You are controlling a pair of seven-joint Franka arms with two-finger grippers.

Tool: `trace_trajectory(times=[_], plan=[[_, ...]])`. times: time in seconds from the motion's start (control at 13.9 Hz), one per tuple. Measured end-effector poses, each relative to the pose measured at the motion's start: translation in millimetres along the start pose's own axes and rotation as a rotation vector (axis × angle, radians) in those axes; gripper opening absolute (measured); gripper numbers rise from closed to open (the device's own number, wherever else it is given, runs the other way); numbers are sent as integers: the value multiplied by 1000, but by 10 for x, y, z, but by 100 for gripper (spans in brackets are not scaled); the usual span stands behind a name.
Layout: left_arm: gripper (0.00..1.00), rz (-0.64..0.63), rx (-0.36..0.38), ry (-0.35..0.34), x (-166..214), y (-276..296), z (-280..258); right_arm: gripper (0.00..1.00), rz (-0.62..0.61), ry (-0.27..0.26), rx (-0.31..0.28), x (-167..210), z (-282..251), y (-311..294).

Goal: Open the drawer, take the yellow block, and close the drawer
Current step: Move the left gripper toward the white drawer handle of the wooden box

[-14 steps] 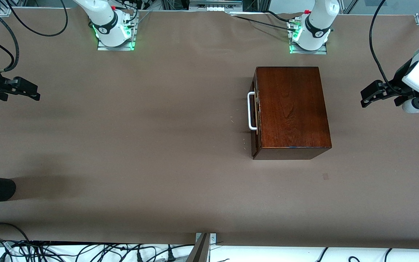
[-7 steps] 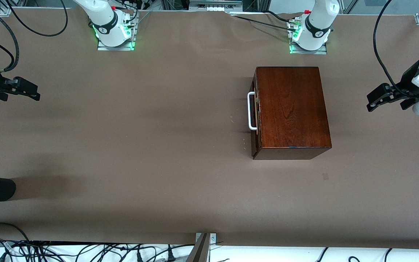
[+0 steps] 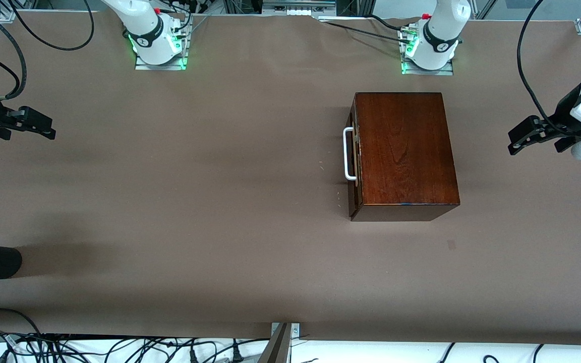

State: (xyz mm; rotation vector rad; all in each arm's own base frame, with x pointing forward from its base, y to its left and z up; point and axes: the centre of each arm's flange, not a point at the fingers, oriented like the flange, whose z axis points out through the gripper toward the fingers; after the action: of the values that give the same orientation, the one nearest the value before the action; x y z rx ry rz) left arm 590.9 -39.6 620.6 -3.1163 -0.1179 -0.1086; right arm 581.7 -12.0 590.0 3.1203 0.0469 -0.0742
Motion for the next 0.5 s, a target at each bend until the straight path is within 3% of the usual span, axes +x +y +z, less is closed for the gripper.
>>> trace_trajectory(times=[0.5], plan=[[100,14,0,-12,20,76,75,100,0,0,0,0,0,0]])
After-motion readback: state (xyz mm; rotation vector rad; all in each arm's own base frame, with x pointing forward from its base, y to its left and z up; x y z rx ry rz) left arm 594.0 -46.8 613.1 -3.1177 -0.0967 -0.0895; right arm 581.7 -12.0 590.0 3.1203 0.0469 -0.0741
